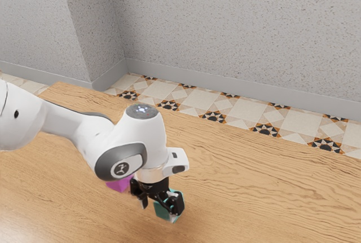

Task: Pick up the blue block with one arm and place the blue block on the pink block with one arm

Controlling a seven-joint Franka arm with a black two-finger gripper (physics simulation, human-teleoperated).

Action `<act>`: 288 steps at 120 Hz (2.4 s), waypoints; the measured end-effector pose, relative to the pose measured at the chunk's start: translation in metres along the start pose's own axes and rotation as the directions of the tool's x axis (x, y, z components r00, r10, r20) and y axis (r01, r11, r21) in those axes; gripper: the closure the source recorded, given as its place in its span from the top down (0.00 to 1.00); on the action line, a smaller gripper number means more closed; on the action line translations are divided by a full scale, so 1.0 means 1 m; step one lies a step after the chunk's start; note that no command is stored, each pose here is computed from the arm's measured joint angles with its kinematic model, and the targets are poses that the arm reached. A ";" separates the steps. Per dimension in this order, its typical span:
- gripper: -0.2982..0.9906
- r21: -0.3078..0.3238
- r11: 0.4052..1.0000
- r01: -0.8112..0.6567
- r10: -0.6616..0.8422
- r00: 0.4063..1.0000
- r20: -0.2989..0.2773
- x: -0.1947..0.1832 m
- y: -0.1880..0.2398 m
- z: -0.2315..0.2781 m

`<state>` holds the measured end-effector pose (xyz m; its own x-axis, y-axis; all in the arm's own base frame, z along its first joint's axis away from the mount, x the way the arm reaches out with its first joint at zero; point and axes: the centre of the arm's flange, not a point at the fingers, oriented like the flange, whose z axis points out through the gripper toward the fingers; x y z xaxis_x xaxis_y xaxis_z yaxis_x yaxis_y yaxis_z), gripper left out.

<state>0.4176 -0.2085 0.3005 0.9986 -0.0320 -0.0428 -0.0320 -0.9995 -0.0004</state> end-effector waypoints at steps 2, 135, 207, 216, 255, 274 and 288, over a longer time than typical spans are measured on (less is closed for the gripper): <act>0.77 0.003 1.000 0.002 -0.002 1.000 0.001 0.003 0.001 0.002; 0.71 0.040 0.998 0.056 -0.057 0.998 0.019 0.081 -0.012 0.046; 0.60 0.038 0.998 0.047 -0.049 0.998 0.040 0.083 -0.014 0.045; 0.57 0.037 0.998 0.047 -0.048 0.998 0.038 0.083 -0.015 0.040; 0.56 0.030 0.997 0.073 -0.073 0.997 0.006 0.083 -0.040 -0.007; 0.56 0.031 0.996 0.081 -0.081 0.997 0.010 0.084 -0.061 -0.020; 0.56 0.027 0.997 0.076 -0.076 0.997 0.006 0.084 -0.075 -0.033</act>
<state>0.5048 -0.1358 0.3301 0.9979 0.0439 -0.0484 0.0425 -0.9986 -0.0301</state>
